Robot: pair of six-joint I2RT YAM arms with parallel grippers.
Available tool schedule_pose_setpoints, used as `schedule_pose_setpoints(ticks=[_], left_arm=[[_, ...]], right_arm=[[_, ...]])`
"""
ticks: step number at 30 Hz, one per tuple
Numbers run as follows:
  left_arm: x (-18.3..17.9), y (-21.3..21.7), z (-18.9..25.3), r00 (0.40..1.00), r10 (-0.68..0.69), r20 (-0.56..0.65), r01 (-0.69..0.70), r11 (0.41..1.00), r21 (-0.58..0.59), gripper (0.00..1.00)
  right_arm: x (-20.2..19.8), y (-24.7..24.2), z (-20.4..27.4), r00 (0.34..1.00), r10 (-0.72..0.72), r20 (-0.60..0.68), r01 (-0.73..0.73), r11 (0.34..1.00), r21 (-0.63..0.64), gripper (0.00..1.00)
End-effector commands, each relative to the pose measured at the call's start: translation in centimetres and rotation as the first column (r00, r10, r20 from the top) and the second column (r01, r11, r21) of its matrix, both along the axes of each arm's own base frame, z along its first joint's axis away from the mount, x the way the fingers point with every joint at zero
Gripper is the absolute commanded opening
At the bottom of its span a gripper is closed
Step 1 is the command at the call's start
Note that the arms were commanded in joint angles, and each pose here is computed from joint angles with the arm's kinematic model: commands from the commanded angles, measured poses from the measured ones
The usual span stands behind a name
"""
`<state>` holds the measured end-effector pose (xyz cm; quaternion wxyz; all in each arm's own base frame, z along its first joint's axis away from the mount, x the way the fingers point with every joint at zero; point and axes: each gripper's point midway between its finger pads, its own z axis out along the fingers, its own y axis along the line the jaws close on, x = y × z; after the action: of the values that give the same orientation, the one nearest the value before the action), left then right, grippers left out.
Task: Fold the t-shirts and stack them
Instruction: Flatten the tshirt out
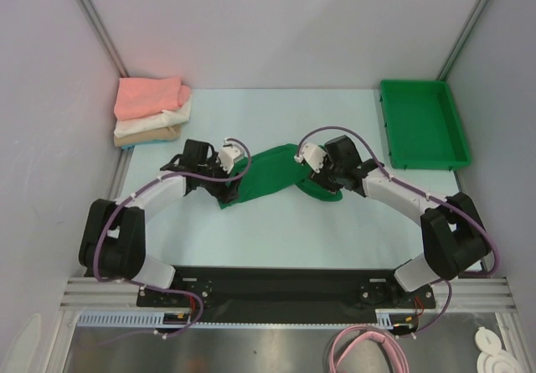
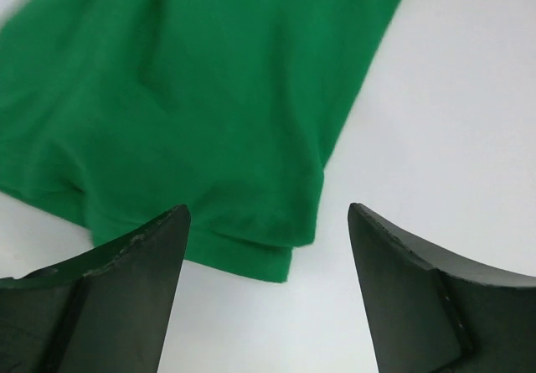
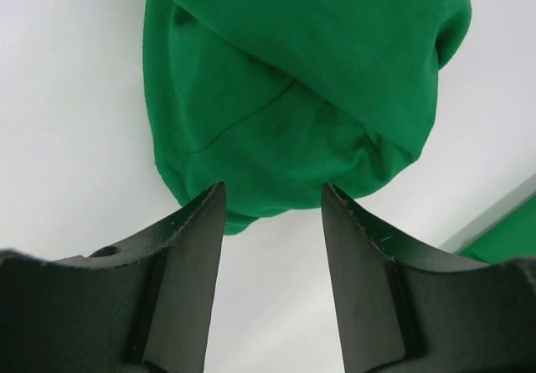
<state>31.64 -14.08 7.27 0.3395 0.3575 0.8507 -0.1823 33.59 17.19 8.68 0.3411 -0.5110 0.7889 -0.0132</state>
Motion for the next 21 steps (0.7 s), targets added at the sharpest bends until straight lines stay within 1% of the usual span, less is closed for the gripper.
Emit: schedule_pose_setpoints(ticks=[1,6,10,11,13,14,15,16,17,18,20,21], left_arm=[[-1.2,0.6,-1.5,0.996,-0.037,-0.080,0.043,0.996,0.079,0.82],[-0.9,1.9,-3.7,0.992,0.016,-0.122,0.005,0.986,0.168,0.80],[-0.3,2.2,-4.8,0.991,0.043,-0.126,-0.018,0.981,0.191,0.74],[-0.1,2.0,-5.0,0.990,0.044,-0.135,-0.018,0.982,0.187,0.65],[-0.1,1.9,-5.0,0.990,0.038,-0.138,-0.012,0.984,0.180,0.56],[-0.1,1.8,-4.9,0.990,0.038,-0.137,-0.014,0.984,0.176,0.50],[-0.1,1.8,-4.9,0.990,0.037,-0.135,-0.014,0.985,0.174,0.35],[0.0,1.8,-4.8,0.991,0.039,-0.128,-0.016,0.985,0.175,0.27],[0.1,1.8,-4.4,0.993,0.036,-0.115,-0.016,0.985,0.170,0.17],[0.1,1.8,-4.2,0.994,0.038,-0.106,-0.020,0.986,0.168,0.01],[0.2,1.9,-3.7,0.996,0.040,-0.076,-0.027,0.986,0.166,0.00],[0.4,1.8,-3.0,0.998,0.036,-0.048,-0.028,0.987,0.160,0.00]], right_arm=[[0.6,0.9,1.5,0.999,-0.007,0.033,0.005,0.997,0.082,0.55],[0.8,0.4,0.1,1.000,-0.017,-0.001,0.017,0.997,0.070,0.55],[1.3,0.1,-1.4,0.999,-0.028,-0.016,0.029,0.999,0.043,0.56],[1.8,-0.3,-2.0,0.999,-0.039,-0.016,0.039,0.999,0.028,0.56],[2.0,-0.4,-2.5,0.999,-0.043,-0.021,0.044,0.999,0.016,0.56],[2.0,-0.5,-2.8,0.999,-0.046,-0.025,0.047,0.999,0.012,0.56],[2.1,-0.6,-3.2,0.998,-0.052,-0.031,0.052,0.999,0.006,0.56],[2.2,-0.7,-3.3,0.998,-0.054,-0.032,0.054,0.999,0.002,0.55],[2.2,-0.7,-3.5,0.998,-0.054,-0.038,0.054,0.999,-0.003,0.54],[2.2,-0.9,-3.7,0.997,-0.058,-0.041,0.058,0.998,-0.006,0.52],[2.2,-0.9,-3.9,0.997,-0.061,-0.051,0.061,0.998,-0.011,0.43],[2.2,-1.1,-4.0,0.996,-0.068,-0.058,0.067,0.998,-0.014,0.30]])
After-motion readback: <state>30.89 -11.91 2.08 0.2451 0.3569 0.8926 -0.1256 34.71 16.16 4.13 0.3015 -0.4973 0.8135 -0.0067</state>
